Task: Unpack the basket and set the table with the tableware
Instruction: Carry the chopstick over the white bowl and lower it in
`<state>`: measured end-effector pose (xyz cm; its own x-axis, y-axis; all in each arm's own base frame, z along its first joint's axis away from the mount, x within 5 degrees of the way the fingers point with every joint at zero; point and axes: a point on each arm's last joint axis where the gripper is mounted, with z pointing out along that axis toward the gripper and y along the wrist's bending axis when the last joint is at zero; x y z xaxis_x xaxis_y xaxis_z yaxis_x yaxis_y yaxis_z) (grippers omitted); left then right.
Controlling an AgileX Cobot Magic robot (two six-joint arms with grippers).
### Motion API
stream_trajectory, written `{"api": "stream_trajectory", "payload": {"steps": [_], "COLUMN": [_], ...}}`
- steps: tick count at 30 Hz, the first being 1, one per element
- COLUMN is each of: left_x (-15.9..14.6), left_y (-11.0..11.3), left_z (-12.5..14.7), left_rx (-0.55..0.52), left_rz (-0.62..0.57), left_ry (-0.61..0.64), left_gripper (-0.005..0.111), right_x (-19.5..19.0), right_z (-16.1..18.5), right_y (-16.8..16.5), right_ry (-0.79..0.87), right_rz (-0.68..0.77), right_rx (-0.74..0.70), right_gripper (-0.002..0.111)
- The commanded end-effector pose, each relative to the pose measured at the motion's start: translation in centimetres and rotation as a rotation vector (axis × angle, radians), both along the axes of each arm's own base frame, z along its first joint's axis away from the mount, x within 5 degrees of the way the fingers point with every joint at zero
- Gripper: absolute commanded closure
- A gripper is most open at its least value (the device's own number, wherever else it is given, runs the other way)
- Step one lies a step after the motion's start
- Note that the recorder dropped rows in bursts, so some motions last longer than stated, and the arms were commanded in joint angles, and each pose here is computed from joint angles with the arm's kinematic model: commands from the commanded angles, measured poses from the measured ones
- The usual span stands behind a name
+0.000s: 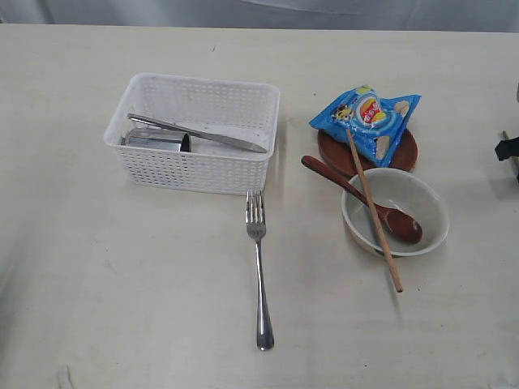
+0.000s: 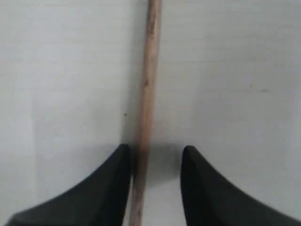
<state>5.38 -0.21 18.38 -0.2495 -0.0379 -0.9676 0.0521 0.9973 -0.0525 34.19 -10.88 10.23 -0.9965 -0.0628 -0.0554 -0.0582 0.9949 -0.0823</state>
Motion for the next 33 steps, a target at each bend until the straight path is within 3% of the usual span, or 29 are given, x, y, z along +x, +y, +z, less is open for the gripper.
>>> {"api": "stream_trajectory", "payload": {"steps": [1,4,11,21,26,33], "left_x": [0.0,0.0,0.0,0.0,0.0,0.0], "left_y": [0.0,0.0,0.0,0.0,0.0,0.0], "left_z": [-0.1,-0.1,-0.1,-0.1,-0.1,-0.1], "left_rx": [0.004,0.004,0.004,0.004,0.004,0.004], "left_rz": [0.004,0.004,0.004,0.004,0.004,0.004], "left_ry": [0.000,0.000,0.000,0.000,0.000,0.000], "left_gripper": [0.107,0.107,0.107,0.107,0.107,0.107], "right_x": [-0.7,-0.8,-0.4,-1.8,-2.8,-5.5], "right_z": [-3.2,-2.8,2.5,9.3,11.0,11.0], "right_y": [-0.1,0.4,3.3,4.7,6.3,10.7], "right_ry": [0.102,0.118,0.035,-0.097,-0.110,-0.053], "right_rz": [0.083,0.087,0.092,0.017,-0.057,-0.018], "right_rx": [0.003,0.008,0.015,0.106,0.255,0.325], "right_gripper": [0.109,0.109,0.109,0.109,0.109,0.109]}}
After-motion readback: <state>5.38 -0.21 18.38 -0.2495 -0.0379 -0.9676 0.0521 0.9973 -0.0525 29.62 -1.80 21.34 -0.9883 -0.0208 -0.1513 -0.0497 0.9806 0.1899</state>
